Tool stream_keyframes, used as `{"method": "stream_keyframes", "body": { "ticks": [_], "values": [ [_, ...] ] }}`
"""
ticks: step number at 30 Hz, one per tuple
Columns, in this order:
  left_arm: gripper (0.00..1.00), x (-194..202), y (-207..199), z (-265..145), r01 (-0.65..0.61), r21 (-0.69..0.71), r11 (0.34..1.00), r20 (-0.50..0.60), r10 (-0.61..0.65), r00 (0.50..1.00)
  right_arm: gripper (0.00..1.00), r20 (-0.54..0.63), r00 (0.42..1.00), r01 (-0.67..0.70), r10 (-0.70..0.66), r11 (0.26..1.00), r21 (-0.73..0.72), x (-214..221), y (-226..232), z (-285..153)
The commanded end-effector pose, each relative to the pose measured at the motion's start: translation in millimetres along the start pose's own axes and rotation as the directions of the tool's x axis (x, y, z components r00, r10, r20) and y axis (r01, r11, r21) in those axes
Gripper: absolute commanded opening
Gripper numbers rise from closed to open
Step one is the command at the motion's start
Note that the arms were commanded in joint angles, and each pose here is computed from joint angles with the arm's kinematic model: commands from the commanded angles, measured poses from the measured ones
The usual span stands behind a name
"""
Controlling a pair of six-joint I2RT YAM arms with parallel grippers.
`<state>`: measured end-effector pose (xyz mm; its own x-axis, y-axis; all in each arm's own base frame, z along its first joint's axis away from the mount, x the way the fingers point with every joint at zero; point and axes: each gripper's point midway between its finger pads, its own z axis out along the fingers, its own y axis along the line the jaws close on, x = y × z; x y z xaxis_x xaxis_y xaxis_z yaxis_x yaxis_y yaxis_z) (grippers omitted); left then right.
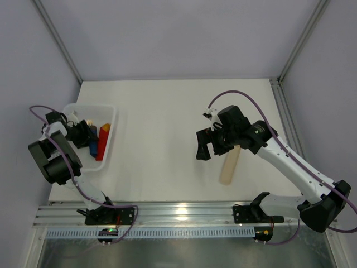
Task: Place the utensils on the paper napkin and roll it up
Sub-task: Place the utensils in the bin.
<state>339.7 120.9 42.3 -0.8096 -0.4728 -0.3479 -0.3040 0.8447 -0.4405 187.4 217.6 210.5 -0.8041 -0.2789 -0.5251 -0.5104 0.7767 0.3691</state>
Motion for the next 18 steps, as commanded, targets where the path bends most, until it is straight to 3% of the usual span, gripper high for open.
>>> {"method": "stream_keyframes", "body": {
  "ticks": [1, 18],
  "values": [
    [0.54, -14.8, 0.3, -13.4, -0.028, -0.021, 0.999, 0.071, 0.03, 0.997, 0.97, 0.035, 0.999, 0.023, -0.022, 1.0, -0.013, -4.6, 2.8, -6.8],
    [0.55, -21.1, 31.8, -59.6, 0.046, -0.296, 0.954, 0.15, -0.001, 0.989, 0.96, 0.031, 0.999, 0.022, -0.021, 1.0, -0.013, -5.4, 2.5, -5.8]
  ]
}}
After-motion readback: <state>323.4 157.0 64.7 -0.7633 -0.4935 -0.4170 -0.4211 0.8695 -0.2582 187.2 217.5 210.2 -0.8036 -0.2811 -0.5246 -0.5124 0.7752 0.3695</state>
